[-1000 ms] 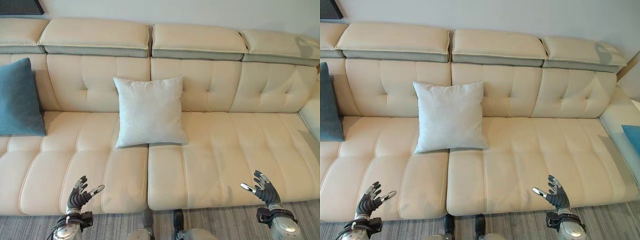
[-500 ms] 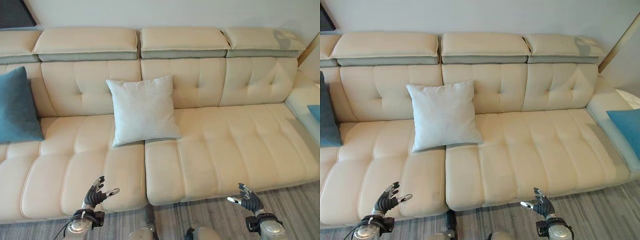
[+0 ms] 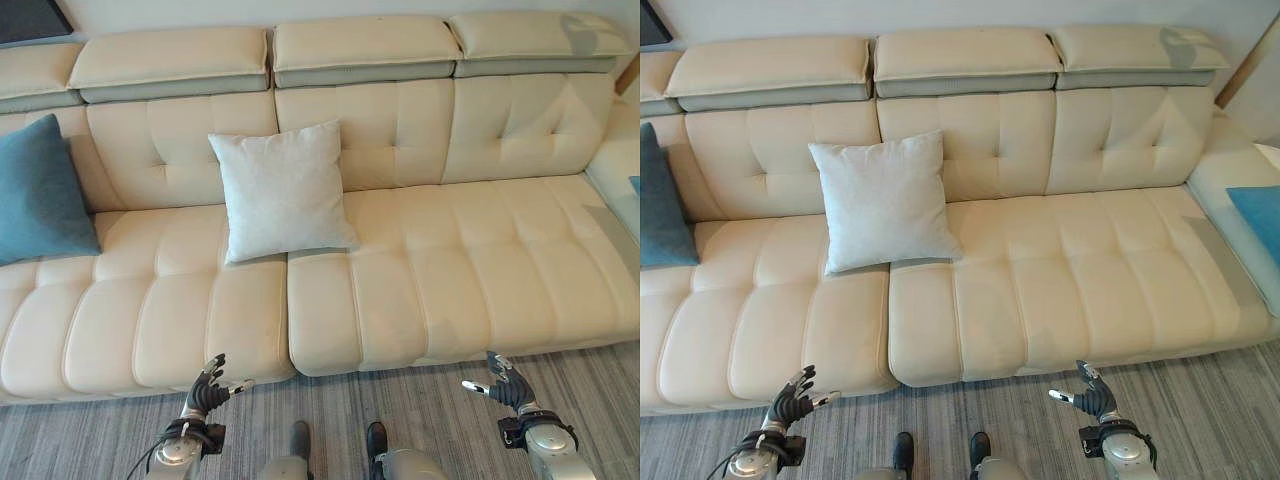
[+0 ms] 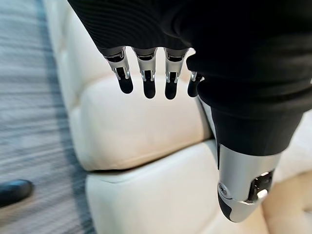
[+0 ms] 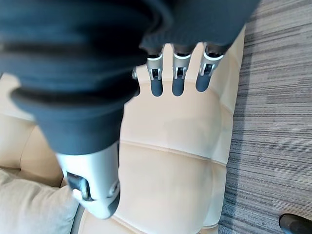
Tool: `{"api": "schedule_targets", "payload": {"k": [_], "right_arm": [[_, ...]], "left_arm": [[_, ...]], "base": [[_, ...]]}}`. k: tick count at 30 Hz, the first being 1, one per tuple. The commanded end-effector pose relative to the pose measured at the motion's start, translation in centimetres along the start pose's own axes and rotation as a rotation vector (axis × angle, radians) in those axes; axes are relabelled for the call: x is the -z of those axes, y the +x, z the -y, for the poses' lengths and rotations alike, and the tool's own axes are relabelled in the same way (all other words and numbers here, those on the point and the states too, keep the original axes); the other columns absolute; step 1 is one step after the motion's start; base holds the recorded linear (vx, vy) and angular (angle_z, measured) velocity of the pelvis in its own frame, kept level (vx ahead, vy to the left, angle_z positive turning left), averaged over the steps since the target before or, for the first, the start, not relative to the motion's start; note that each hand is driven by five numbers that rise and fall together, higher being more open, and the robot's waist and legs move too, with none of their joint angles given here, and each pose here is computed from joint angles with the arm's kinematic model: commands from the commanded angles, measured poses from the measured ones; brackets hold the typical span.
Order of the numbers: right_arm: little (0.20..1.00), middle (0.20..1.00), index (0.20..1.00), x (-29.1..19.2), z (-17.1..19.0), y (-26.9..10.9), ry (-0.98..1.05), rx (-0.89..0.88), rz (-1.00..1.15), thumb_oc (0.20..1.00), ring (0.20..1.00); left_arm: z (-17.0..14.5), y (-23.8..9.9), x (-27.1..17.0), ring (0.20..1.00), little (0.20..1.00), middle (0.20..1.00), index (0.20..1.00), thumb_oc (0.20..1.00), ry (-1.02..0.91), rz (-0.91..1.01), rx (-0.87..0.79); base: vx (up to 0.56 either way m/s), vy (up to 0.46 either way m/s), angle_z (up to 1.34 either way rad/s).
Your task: Pick up all the scattered cushions and arrange them neatly on the sofa.
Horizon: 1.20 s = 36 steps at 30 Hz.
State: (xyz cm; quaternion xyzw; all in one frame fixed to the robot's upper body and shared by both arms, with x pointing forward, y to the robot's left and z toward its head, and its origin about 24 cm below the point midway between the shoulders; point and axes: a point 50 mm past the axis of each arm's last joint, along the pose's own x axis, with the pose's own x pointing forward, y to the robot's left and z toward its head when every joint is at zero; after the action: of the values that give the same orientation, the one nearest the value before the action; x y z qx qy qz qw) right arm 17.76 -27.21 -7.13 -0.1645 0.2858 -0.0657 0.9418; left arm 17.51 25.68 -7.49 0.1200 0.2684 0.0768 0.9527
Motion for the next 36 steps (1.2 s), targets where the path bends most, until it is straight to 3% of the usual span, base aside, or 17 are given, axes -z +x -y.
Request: {"api": "schedule_targets", "payload": {"k": [1,10,17,24,36], "right_arm": [[1.0,1.0,1.0,-0.9,-0.1,0.0,-0.014,-0.005,0.056,1.0,1.0],[1.0,1.0,1.0,-2.1,-1.8,0.6,0.088,-0.012,0.083,1.0,1.0],[1.0,1.0,1.0,-3.5,-2.4,0.8,0.093,-0.016,0.133,1.0,1.0],[1.0,1.0,1.0,-2.7,-0.6,0.0,0.087,0.039,0.121,1.0,1.0],[1.0,1.0,1.0,-2.9,-0.8,0.1,0.088,0.04,0.126,1.0,1.0]], "left_arm": [[-0.5,0.2,-1.3,1.0,1.0,1.0,1.0,1.0,0.061,0.069,0.007],[-0.5,0.0,-1.2,1.0,1.0,1.0,1.0,1.0,0.083,0.058,0.019],[-0.3,0.0,-2.0,1.0,1.0,1.0,1.0,1.0,0.083,0.084,0.037],[2.3,0.2,-2.2,1.0,1.0,1.0,1.0,1.0,0.074,0.09,0.125],[2.8,-0.3,-1.4,1.0,1.0,1.0,1.0,1.0,0.068,0.059,0.131]], "base": [[0.03,0.074,-0.19],[-0.01,0.05,-0.74],[0.02,-0.117,-2.04],[0.22,-0.26,-0.79],[0.32,-0.017,-0.71]]}}
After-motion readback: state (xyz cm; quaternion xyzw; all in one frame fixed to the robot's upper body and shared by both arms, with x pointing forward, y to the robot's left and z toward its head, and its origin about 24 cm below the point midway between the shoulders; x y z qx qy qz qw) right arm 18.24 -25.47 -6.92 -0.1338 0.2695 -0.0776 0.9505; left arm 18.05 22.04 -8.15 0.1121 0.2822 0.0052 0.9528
